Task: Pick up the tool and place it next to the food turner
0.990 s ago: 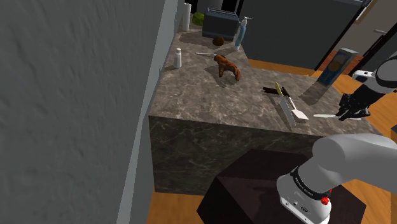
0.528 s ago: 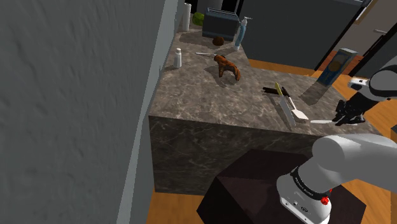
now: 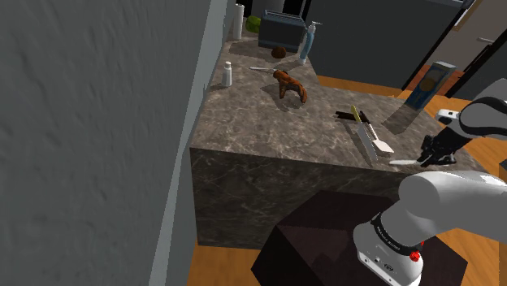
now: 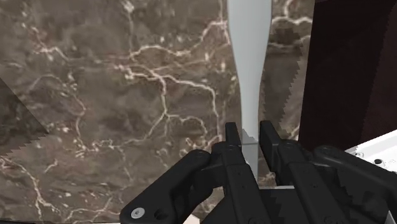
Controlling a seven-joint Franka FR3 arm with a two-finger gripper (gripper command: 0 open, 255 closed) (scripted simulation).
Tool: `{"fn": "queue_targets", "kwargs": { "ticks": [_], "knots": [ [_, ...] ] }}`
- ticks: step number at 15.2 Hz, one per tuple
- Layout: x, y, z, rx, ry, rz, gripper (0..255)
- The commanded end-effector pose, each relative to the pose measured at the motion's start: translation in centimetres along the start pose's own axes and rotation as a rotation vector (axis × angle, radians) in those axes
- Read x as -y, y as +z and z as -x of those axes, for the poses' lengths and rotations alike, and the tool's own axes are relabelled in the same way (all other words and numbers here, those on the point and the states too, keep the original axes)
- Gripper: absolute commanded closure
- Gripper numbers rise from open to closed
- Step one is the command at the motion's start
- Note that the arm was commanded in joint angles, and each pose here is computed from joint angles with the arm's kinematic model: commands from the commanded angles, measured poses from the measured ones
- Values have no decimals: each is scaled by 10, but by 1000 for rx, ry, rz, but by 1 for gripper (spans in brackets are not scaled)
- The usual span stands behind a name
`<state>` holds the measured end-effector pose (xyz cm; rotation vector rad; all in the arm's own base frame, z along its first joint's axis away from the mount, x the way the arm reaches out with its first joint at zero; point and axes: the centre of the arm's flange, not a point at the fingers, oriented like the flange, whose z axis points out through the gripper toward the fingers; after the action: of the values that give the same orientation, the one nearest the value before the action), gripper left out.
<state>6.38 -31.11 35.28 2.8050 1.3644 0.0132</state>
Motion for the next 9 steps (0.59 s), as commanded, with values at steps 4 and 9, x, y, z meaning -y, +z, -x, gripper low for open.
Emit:
{"fn": "queue_targets", "kwargs": {
  "ticks": [4,9],
  "knots": [
    [0,2,0,0,0,1,255],
    [0,2,0,0,0,0,0]
  ]
}}
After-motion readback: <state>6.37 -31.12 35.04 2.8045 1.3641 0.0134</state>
